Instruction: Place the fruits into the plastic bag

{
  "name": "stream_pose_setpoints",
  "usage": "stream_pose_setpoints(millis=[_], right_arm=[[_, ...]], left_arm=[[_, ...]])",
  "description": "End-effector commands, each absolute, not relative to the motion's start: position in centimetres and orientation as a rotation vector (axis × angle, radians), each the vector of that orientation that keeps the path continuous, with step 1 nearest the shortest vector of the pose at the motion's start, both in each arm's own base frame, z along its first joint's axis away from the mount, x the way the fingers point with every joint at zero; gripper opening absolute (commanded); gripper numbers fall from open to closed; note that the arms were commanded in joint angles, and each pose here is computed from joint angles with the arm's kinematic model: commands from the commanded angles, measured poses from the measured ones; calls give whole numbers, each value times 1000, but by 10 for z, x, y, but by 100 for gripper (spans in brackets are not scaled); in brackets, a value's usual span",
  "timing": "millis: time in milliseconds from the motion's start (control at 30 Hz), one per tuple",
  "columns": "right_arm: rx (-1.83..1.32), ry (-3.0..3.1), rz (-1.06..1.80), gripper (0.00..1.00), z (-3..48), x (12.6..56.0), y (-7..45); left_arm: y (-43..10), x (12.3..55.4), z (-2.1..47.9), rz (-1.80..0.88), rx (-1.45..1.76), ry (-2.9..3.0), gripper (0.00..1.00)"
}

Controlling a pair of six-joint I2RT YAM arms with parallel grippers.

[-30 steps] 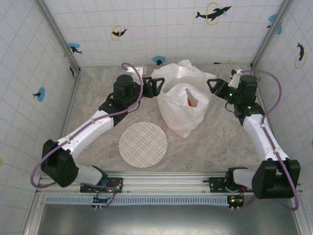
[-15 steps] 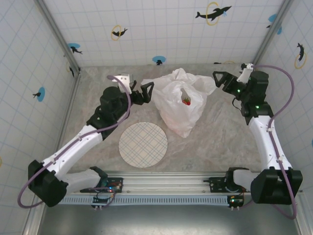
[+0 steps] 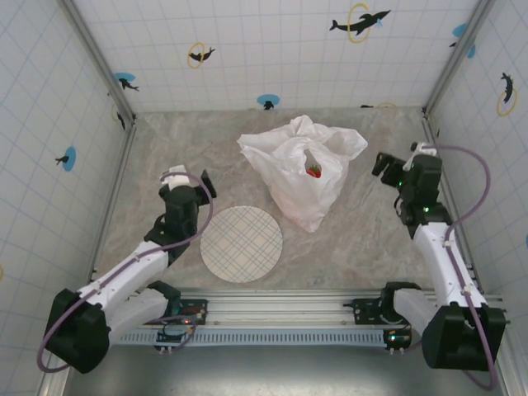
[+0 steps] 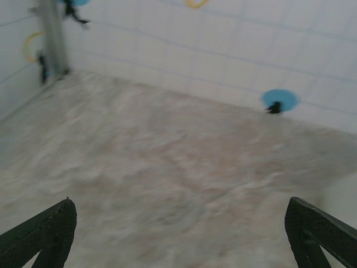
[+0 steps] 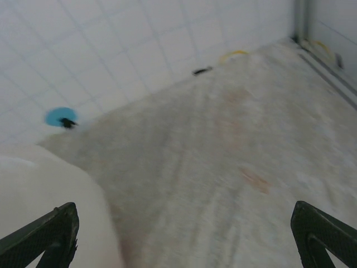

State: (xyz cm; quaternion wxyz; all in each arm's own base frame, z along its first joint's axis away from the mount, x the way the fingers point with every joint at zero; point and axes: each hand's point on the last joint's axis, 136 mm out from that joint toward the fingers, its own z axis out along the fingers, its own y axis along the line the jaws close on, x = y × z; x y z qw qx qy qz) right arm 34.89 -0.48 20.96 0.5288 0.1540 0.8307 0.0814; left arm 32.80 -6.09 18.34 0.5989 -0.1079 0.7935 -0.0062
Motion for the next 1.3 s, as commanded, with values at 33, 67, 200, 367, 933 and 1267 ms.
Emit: stream_pose_setpoints(millis=[33, 67, 200, 367, 933, 1267], right_arm=[[408, 1918, -97, 100, 170, 335, -36], [399, 1928, -136, 100, 154, 331, -36], [342, 1963, -216, 100, 106, 318, -30], [291, 2021, -227, 100, 61, 309, -24], [223, 1876, -128, 100, 57, 302, -25], [221, 1880, -130, 100, 56, 303, -25]], left_arm=[[9, 324, 162, 240, -430, 1763, 98], [20, 323, 152, 289, -427, 1773, 98], [42, 319, 113, 358, -405, 1849, 98], [45, 303, 78, 412, -287, 1908, 98], [26, 309, 74, 112, -166, 1802, 98], [26, 309, 62, 100, -169, 1862, 98]])
